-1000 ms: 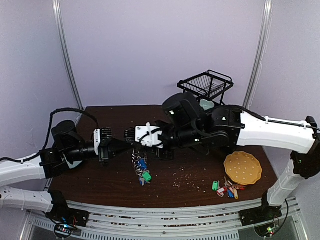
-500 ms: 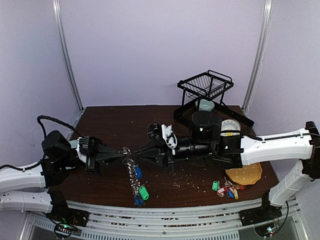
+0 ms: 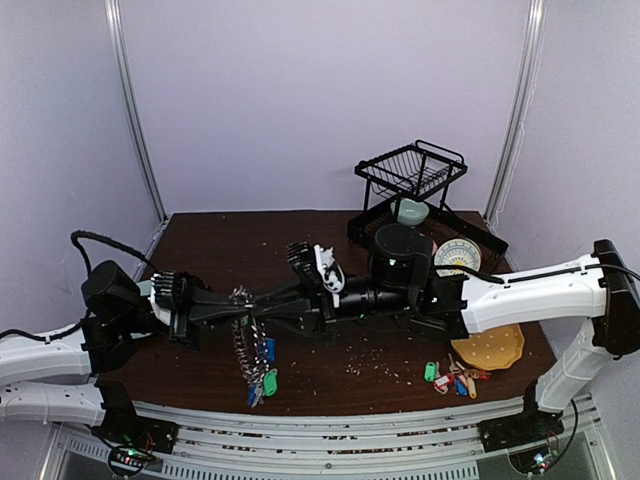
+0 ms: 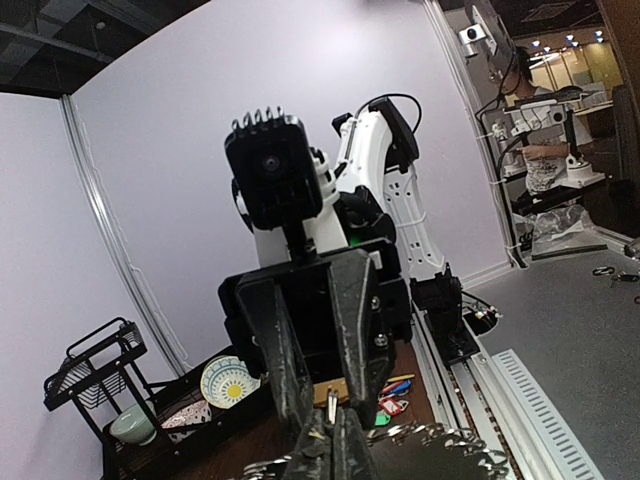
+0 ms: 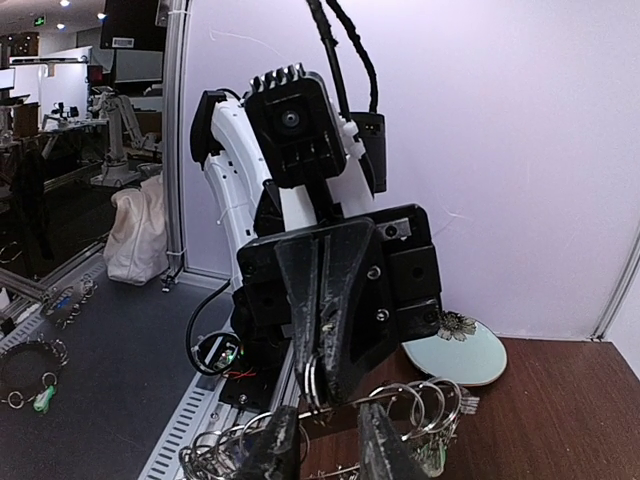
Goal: Put the keys on the keyring
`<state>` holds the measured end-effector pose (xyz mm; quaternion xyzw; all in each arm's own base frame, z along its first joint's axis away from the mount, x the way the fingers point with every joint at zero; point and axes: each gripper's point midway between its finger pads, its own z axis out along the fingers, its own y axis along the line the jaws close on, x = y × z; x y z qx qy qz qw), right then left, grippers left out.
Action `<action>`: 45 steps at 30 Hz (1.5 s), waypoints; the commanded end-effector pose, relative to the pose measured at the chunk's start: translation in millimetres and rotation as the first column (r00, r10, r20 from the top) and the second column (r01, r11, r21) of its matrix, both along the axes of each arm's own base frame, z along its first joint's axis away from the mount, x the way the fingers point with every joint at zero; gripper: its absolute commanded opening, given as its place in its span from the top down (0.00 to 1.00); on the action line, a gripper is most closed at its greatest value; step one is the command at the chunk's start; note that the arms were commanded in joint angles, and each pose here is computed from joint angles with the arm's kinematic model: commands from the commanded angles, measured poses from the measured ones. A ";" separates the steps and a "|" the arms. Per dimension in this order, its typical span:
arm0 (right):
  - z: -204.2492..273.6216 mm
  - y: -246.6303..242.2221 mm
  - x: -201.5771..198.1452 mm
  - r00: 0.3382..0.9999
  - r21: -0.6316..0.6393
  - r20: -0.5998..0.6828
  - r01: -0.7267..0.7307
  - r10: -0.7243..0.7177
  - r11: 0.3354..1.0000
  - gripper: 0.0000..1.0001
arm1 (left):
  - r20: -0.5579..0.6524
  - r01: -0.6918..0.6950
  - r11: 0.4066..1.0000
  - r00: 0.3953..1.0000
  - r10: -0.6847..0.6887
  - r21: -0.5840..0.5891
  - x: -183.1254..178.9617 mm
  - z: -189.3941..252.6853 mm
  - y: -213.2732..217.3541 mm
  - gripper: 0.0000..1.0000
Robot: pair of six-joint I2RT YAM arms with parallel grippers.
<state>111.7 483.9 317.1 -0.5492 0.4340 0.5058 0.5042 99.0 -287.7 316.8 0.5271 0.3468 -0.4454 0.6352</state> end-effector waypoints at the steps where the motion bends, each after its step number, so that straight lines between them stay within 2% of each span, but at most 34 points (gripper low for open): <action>1: 13.0 5.2 -10.0 0.999 0.029 0.027 -0.044 0.043 0.999 0.85 | 0.069 -0.003 0.997 0.998 0.008 -0.082 -4.7 25.6 7.1 1.00; 6: 18.2 5.5 -10.3 0.999 0.040 0.038 -0.039 0.037 0.998 1.00 | 0.066 -0.010 0.997 0.998 0.016 -0.080 -3.1 26.2 6.8 1.00; 10: 11.1 2.5 -5.6 0.998 -0.019 0.066 -0.001 0.002 1.000 1.00 | 0.058 -0.031 0.997 0.998 0.035 -0.078 0.3 26.0 7.0 1.00; 13: 3.2 -5.2 4.1 0.988 -0.142 0.146 0.074 -0.053 0.987 1.00 | 0.034 -0.118 0.992 0.992 0.119 -0.044 17.9 22.7 3.6 0.99; 16: 5.2 -15.3 17.3 0.972 -0.289 0.212 0.158 -0.098 0.944 1.00 | 0.018 -0.236 0.971 0.972 0.236 0.034 44.3 15.6 -2.2 0.88; 20: -2.3 -28.2 33.1 0.957 -0.439 0.244 0.252 -0.156 0.862 1.00 | 0.018 -0.270 0.955 0.963 0.270 0.125 56.7 -0.5 -9.6 0.77; 24: -1.5 -32.5 43.0 0.943 -0.496 0.274 0.309 -0.191 0.811 1.00 | 0.012 -0.255 0.958 0.967 0.256 0.132 56.2 -5.1 -12.6 0.74; 35: 7.2 -23.2 37.9 0.930 -0.516 0.320 0.330 -0.179 0.790 1.00 | -0.019 -0.175 0.975 0.984 0.180 0.137 47.1 -6.6 -20.0 0.74; 39: 11.2 -19.4 37.8 0.928 -0.498 0.321 0.333 -0.187 0.801 1.00 | -0.035 -0.146 0.978 0.988 0.152 0.150 43.8 -11.5 -23.5 0.80; 45: 13.5 -19.1 42.4 0.919 -0.486 0.332 0.359 -0.211 0.797 1.00 | -0.030 -0.071 0.979 0.996 0.078 0.192 32.9 -22.1 -27.6 0.70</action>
